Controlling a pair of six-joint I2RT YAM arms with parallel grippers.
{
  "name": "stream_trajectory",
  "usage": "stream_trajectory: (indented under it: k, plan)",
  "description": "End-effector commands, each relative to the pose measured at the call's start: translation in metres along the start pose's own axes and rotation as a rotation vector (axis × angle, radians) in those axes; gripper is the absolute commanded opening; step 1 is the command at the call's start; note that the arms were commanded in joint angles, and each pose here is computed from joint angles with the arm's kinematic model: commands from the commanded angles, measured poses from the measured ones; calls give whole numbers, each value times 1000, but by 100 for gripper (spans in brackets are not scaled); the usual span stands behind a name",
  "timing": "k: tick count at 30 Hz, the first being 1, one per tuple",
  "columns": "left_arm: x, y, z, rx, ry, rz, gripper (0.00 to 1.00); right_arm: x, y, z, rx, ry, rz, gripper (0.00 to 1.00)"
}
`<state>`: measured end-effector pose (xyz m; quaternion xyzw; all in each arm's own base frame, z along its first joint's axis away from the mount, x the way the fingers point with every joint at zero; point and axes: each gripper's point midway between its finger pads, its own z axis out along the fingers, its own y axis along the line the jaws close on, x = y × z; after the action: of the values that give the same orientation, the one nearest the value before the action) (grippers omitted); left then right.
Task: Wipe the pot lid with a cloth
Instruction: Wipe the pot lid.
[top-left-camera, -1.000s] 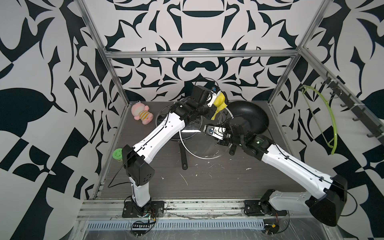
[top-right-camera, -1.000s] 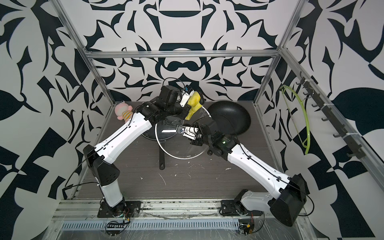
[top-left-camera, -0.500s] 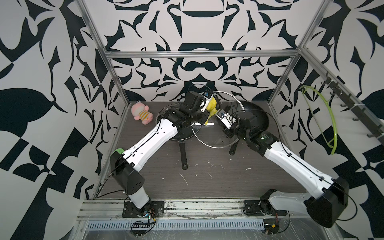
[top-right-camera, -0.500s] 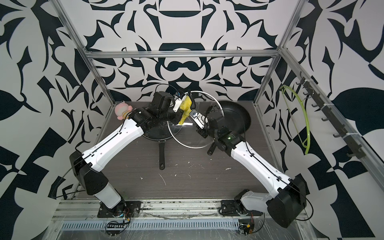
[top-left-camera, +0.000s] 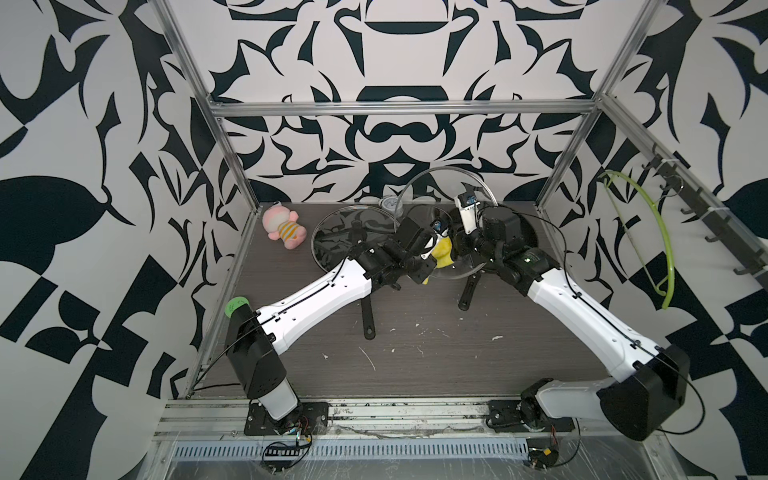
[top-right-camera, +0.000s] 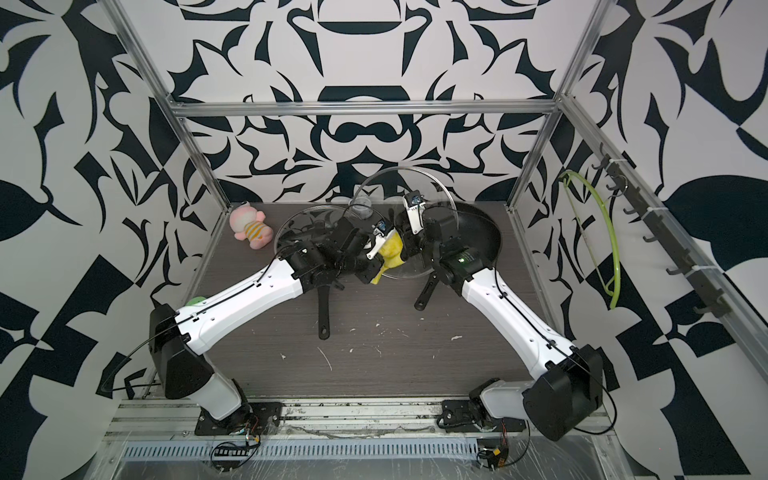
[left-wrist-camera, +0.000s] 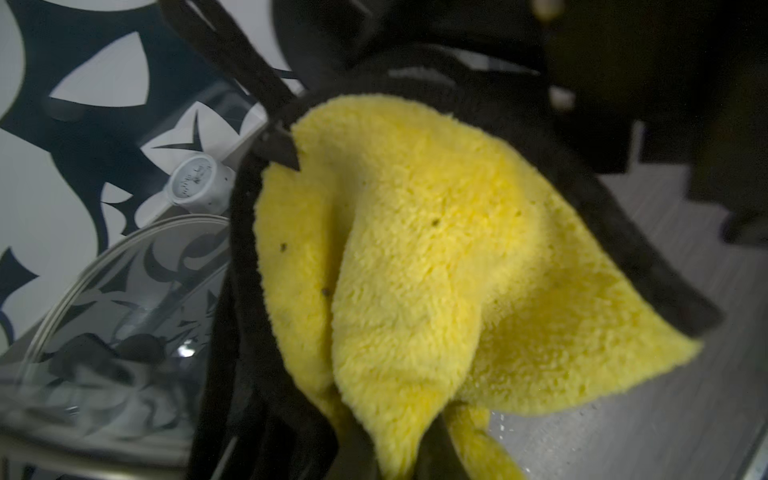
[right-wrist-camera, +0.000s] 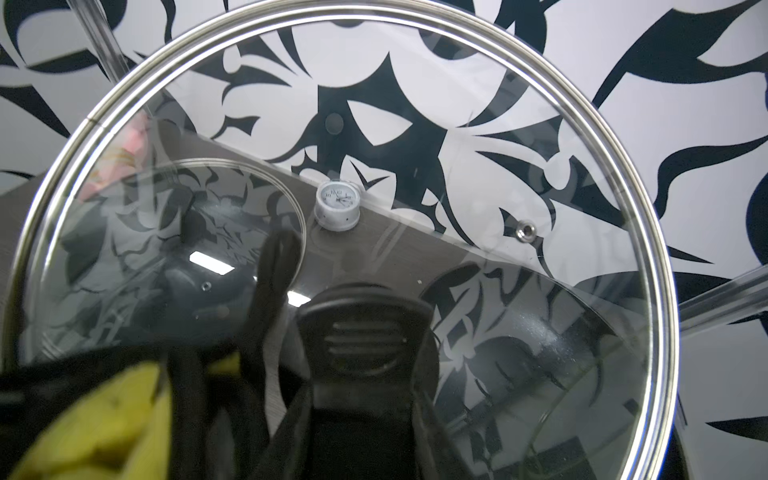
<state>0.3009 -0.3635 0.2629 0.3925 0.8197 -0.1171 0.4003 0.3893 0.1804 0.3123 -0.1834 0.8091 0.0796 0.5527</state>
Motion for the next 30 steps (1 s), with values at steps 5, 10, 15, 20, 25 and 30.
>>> stream_trajectory:
  k: [5,10,15,20,25,30]
  plan:
    - [6,18,2,-60,17,-74,0,-133,-9,-62,-18,-456,100,0]
    - [7,44,-7,-119,7,-110,0,-129,-11,-67,-2,-456,72,0]
    - [-3,63,-18,-130,-46,-156,0,-118,-5,-68,-19,-441,-20,0]
    - [-11,85,-19,-152,-67,-213,0,-109,18,-77,-123,-471,-159,0]
    - [-26,105,-16,-168,-83,-256,0,-98,31,-83,-164,-473,-295,0]
    - [-45,111,-10,-154,-104,-236,0,-85,49,-88,-176,-477,-485,0]
